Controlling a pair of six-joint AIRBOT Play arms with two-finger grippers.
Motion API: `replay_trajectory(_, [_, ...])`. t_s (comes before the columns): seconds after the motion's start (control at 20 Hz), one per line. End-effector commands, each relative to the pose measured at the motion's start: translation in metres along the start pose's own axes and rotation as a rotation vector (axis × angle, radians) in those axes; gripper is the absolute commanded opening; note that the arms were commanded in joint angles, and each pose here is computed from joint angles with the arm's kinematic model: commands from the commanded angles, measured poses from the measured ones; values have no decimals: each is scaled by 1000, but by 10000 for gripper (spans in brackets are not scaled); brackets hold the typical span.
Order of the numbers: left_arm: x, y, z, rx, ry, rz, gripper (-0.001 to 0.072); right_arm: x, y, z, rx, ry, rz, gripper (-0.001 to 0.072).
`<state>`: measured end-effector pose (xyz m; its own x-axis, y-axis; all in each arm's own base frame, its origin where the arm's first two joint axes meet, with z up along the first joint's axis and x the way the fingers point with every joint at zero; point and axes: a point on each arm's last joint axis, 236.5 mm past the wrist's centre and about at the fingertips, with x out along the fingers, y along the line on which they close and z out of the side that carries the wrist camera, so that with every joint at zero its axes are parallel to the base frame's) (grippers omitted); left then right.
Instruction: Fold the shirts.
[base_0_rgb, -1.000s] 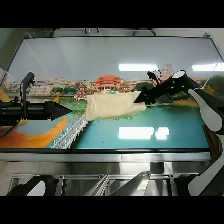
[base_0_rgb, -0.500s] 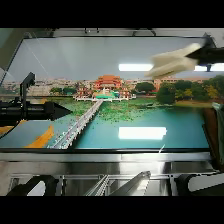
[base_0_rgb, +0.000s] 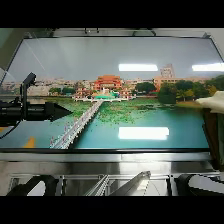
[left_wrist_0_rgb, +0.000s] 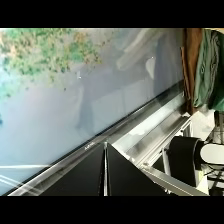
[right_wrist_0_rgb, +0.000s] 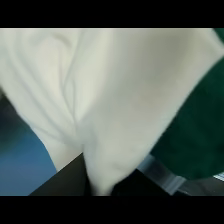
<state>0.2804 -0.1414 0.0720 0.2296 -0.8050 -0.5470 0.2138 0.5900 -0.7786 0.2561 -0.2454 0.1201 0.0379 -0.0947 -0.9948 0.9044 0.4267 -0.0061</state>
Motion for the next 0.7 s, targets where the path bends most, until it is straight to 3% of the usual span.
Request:
replay_trajectory(0.0, [0, -1, -3, 8, 13, -6, 14, 10, -66, -18, 64, 28, -246, 23])
replay_trajectory(0.2, [0, -4, -8, 14, 34, -20, 14, 14, -110, -36, 89, 30, -414, 23])
replay_trajectory(0.65, [0, -4, -7, 24, 28, -17, 14, 108, -151, -104, 123, 234, -496, 32])
